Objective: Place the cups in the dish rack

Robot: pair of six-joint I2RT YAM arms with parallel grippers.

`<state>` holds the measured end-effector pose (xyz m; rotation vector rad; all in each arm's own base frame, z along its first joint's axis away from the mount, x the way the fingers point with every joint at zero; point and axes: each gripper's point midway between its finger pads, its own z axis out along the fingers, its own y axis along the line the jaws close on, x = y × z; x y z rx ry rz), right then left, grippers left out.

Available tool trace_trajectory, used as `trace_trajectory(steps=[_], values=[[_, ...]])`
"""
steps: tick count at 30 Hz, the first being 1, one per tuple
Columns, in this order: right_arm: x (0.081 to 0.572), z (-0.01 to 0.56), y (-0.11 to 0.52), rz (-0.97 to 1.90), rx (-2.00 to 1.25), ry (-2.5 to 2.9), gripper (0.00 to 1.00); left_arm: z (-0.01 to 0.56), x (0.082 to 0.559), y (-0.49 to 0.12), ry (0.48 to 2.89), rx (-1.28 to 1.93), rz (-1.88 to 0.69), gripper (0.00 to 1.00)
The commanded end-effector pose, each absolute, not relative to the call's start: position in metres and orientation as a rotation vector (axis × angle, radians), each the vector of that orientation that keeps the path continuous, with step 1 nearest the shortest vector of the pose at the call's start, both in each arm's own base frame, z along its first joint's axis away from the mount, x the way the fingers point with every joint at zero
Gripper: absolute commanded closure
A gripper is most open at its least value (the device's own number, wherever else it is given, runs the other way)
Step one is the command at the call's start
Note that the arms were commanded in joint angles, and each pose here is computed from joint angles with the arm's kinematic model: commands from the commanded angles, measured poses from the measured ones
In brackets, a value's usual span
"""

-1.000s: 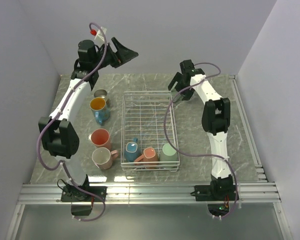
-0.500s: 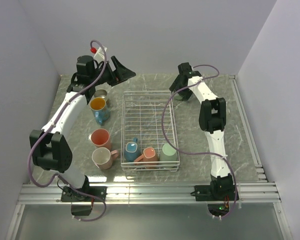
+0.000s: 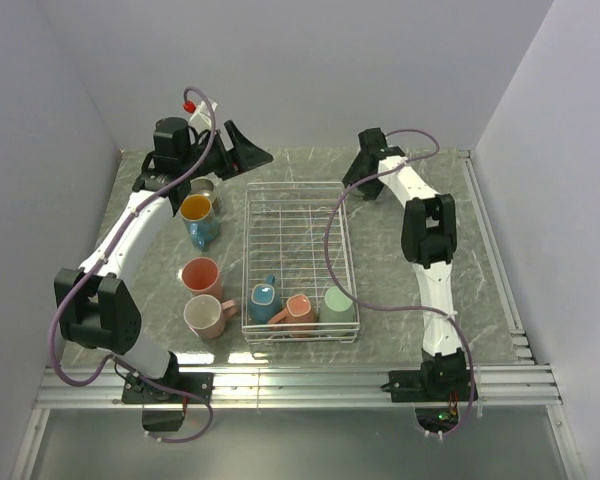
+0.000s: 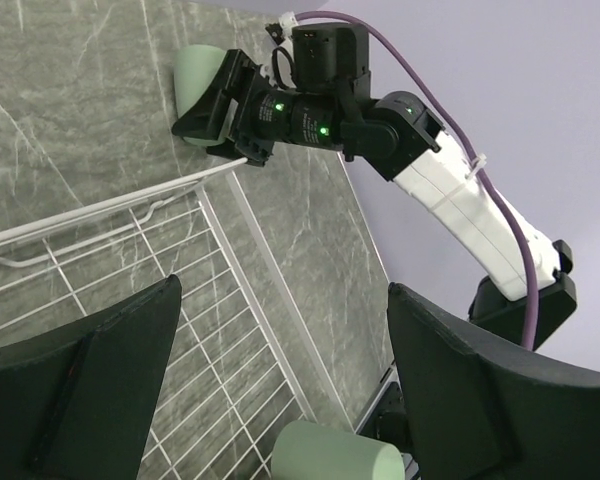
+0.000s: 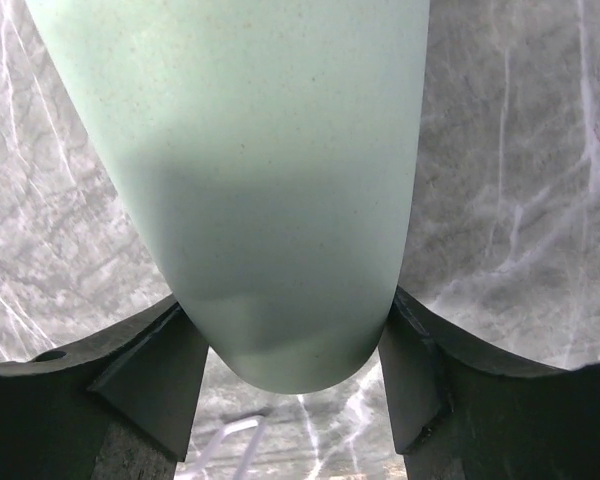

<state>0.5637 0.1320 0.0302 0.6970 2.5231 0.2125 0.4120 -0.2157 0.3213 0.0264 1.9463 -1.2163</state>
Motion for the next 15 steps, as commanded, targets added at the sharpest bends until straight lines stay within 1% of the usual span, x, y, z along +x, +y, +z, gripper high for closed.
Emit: trace_trajectory(steps=[1, 8, 12, 14, 15], values=[[0.55, 0.046, 0.117, 0.152, 0.663, 2.525, 1.0, 0.339, 0.407, -0.215, 1.896, 0.071, -1.195, 0.11], [0.523, 0.115, 0.107, 0.186, 0.53, 2.459, 1.0, 0.348, 0.414, -0.213, 1.886, 0.065, -1.163, 0.11], [0.488, 0.159, 0.1, 0.234, 0.475, 2.419, 1.0, 0.362, 0.417, -0.214, 1.864, 0.063, -1.156, 0.11], [0.469, 0.165, 0.102, 0.28, 0.463, 2.43, 1.0, 0.367, 0.415, -0.216, 1.855, 0.069, -1.157, 0.11], [0.459, 0.187, 0.105, 0.329, 0.457, 2.394, 1.0, 0.37, 0.414, -0.218, 1.85, 0.075, -1.155, 0.11]])
